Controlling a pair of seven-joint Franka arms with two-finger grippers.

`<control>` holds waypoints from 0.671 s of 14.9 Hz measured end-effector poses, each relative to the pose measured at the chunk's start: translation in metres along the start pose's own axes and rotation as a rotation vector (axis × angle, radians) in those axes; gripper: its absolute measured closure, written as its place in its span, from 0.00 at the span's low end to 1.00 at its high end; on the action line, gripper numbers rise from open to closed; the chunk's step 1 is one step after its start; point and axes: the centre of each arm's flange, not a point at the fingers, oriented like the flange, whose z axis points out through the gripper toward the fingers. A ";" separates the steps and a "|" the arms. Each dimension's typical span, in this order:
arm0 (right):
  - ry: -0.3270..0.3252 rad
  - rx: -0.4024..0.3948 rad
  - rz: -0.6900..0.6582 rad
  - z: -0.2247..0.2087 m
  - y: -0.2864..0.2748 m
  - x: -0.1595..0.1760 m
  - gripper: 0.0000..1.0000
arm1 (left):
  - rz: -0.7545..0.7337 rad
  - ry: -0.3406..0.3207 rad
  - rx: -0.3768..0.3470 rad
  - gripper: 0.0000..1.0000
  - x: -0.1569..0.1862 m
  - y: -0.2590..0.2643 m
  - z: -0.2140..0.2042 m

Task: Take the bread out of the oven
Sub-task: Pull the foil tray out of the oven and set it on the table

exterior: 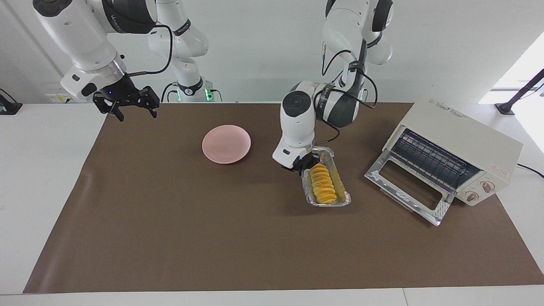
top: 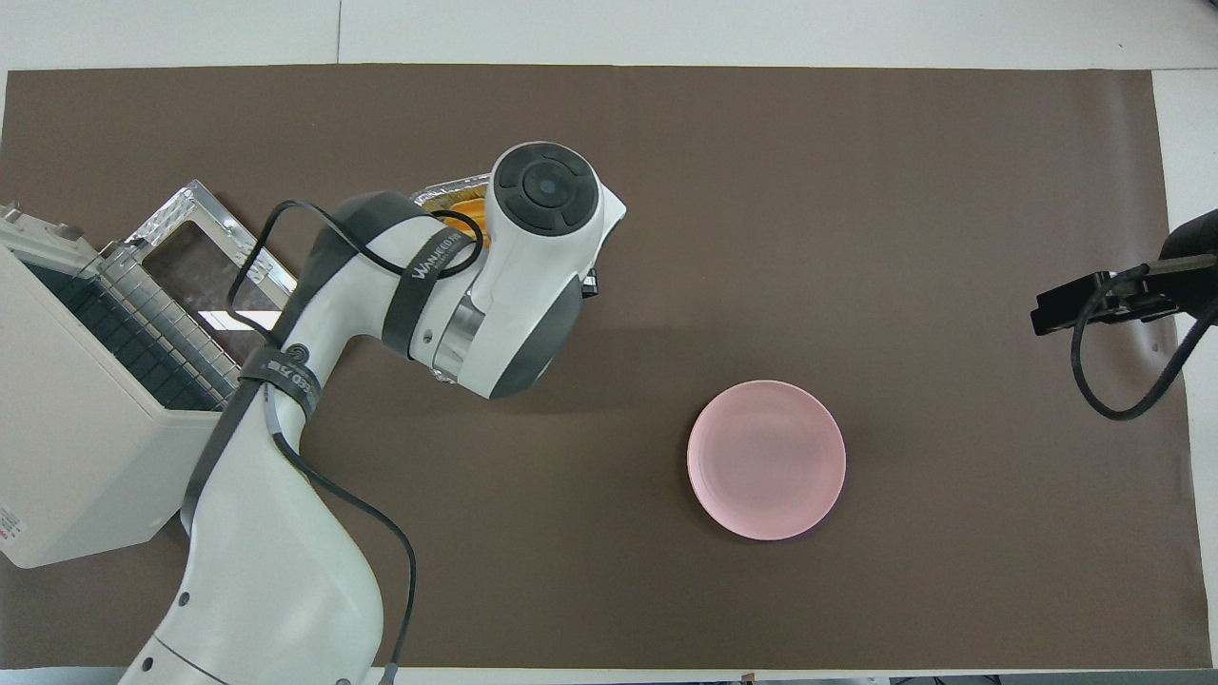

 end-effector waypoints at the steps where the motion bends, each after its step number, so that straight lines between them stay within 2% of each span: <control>1: 0.000 0.000 0.002 0.000 0.001 0.000 0.00 | 0.027 -0.018 0.014 0.99 -0.006 0.003 0.015; 5: 0.000 0.001 0.007 0.000 0.004 0.000 0.00 | 0.053 -0.066 0.043 0.98 -0.010 -0.012 0.053; 8: 0.000 0.001 0.009 0.000 0.005 -0.001 0.00 | 0.040 -0.058 0.036 0.70 -0.006 -0.018 0.046; 10: 0.000 0.001 0.012 0.000 0.007 -0.001 0.00 | -0.001 -0.039 0.017 0.49 0.009 -0.036 0.028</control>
